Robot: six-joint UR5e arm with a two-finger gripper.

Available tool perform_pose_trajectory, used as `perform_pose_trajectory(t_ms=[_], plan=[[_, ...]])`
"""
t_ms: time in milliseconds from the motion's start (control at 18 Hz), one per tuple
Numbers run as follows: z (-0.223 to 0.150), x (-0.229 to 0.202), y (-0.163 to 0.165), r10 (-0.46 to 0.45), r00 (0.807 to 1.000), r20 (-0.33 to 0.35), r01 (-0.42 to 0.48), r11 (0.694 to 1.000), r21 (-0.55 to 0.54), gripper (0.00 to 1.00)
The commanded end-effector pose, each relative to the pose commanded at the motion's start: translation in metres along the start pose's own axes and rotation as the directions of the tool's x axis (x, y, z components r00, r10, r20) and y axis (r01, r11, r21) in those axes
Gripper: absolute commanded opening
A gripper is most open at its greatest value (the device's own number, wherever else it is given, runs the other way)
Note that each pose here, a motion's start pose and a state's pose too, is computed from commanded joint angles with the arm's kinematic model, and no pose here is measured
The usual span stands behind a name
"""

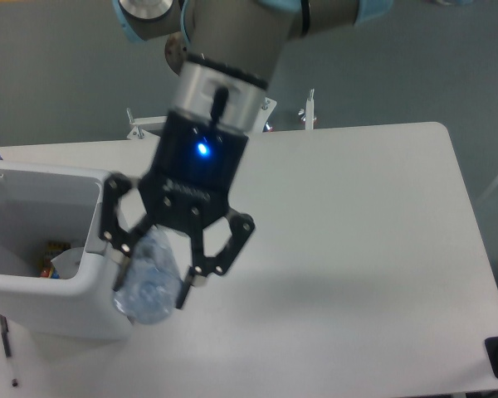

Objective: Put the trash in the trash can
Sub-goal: 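Lift the bottle and carry it over the trash bin, then open the gripper to release the bottle into the bin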

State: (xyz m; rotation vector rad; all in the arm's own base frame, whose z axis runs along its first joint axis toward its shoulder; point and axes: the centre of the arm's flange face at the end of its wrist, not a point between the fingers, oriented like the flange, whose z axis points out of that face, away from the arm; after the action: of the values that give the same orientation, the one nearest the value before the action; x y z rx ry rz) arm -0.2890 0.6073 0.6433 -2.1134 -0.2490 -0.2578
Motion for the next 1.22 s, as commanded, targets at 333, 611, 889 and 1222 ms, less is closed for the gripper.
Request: perform_pose_trajectory(t_ms=[333,611,889,1222], plan=[[0.026,0.063,0.021,0.063,0.995,-0.081,-0.065,0.997,-0.031,0.47],[0.041,0.085,0.042,0.083,0.990,-0.117,-0.091,0.994,-0.060,0.48],[0.057,0.088,0.064,0.127,0.982,-0.142,-0.141,0.986,-0.095,0.58],[0.065,0.085,0.076,0.194,0.969,-0.151,-0.210,0.973,-0.096,0.99]])
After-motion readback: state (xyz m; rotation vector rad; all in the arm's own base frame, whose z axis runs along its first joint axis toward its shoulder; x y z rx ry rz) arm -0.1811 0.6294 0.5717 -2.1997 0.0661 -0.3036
